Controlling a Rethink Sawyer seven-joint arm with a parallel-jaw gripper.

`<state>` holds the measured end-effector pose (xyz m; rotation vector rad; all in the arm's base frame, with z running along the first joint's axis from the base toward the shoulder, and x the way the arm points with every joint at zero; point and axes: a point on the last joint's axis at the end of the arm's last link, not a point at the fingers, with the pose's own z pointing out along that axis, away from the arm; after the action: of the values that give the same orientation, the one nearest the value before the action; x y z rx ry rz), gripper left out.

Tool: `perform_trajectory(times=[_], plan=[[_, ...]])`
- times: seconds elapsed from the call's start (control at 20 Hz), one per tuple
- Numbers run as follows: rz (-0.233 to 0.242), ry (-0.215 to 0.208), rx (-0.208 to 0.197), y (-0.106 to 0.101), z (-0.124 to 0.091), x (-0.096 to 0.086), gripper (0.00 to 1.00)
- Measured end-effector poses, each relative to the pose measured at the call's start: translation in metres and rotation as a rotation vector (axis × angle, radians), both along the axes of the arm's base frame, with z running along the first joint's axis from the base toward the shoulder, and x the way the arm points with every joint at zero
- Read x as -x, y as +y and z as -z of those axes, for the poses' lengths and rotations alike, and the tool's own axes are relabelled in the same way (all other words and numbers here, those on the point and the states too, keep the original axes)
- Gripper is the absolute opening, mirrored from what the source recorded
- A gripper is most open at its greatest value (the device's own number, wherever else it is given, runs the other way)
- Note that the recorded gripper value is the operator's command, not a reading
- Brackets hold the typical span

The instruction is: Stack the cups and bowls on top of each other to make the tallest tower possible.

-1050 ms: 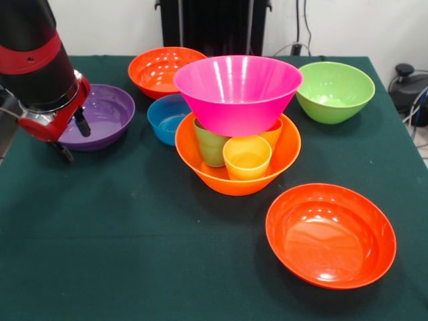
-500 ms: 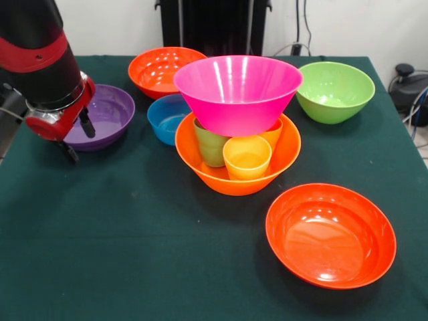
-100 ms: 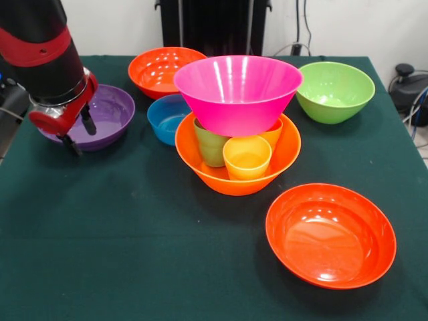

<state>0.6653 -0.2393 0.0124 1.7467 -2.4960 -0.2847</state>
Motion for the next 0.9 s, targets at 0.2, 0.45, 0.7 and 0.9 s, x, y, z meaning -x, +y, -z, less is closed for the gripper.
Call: perform_trajectory(times=[0.2,0.45,0.7,0.9], plan=[[0.001,-0.001,0.001,-0.0014,-0.0009,0.0001,0.0],[0.002,0.0,0.001,-0.0012,-0.0004,0.0002,0.0],[0.001,0.0,0.0,-0.0009,0.0002,0.0005,0.0],[0.002,0.001,-0.002,-0.0005,0.0011,0.0008,0.0]])
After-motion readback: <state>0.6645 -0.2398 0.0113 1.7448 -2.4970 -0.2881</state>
